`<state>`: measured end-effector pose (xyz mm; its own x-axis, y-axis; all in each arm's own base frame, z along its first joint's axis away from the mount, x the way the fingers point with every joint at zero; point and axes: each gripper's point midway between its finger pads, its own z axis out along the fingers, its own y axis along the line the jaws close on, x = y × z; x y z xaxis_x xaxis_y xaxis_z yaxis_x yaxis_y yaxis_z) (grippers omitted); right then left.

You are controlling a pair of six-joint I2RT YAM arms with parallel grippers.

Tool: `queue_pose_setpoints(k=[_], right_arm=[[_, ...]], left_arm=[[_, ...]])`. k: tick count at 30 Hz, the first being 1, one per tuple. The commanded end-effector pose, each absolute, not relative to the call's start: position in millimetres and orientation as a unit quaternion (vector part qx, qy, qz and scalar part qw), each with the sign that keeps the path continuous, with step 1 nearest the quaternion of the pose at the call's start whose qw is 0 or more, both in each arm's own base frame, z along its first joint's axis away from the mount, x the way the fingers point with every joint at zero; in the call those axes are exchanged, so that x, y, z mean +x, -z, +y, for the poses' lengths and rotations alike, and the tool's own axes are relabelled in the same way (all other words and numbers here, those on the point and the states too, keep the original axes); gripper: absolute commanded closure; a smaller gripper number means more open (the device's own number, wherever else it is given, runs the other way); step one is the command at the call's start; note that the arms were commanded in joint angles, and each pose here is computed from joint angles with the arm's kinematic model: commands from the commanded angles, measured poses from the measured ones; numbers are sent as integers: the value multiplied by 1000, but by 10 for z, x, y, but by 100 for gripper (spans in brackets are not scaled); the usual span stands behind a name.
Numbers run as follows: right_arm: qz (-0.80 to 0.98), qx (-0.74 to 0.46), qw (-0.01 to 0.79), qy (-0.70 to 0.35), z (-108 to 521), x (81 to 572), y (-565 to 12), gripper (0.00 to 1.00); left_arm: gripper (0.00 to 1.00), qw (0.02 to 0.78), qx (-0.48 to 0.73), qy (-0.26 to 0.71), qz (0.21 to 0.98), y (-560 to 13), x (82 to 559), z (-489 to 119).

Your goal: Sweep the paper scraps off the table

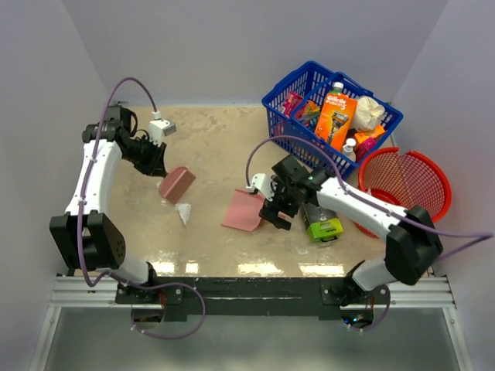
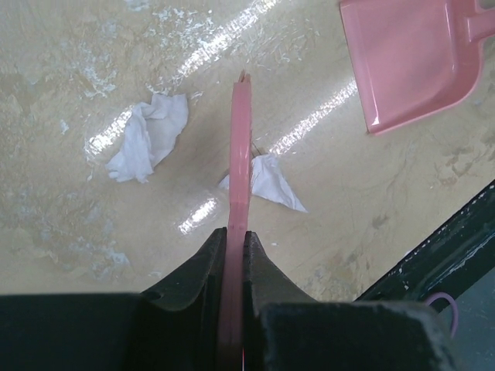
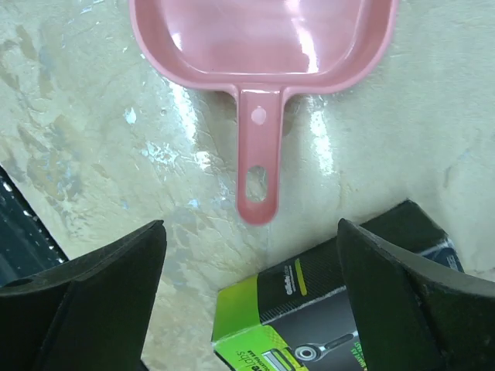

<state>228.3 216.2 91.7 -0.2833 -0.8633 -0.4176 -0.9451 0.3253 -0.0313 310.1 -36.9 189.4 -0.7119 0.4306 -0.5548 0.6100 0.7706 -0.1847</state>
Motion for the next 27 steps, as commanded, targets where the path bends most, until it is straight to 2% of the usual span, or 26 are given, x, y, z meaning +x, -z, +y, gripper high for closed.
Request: queue_pose_setpoints(k=[1, 6, 10, 16, 19, 25, 27], right_arm=[[770, -577, 239, -130, 2182, 2273, -817, 10], [767, -573, 259, -128, 2218, 2332, -696, 22], [773, -571, 246, -128, 2251, 2368, -605, 27], [779, -563, 243, -130, 2290, 2401, -504, 30], [786, -556, 235, -133, 2338, 2442, -432, 33], [795, -548, 223, -135, 2380, 2475, -351, 51], [796, -546, 223, -135, 2360, 2459, -359, 62]], left_arm=[[100, 282, 315, 188, 886, -2056, 3095, -535], [100, 281, 298, 170, 896, -1987, 3085, -495], [100, 273, 298, 173, 898, -1958, 2986, -499], [100, 287, 313, 133, 895, -2057, 2968, -390], [100, 271, 320, 110, 901, -2071, 2917, -296], [100, 238, 381, 83, 890, -2095, 2679, -180], [100, 230, 413, 84, 877, -2081, 2580, -180]])
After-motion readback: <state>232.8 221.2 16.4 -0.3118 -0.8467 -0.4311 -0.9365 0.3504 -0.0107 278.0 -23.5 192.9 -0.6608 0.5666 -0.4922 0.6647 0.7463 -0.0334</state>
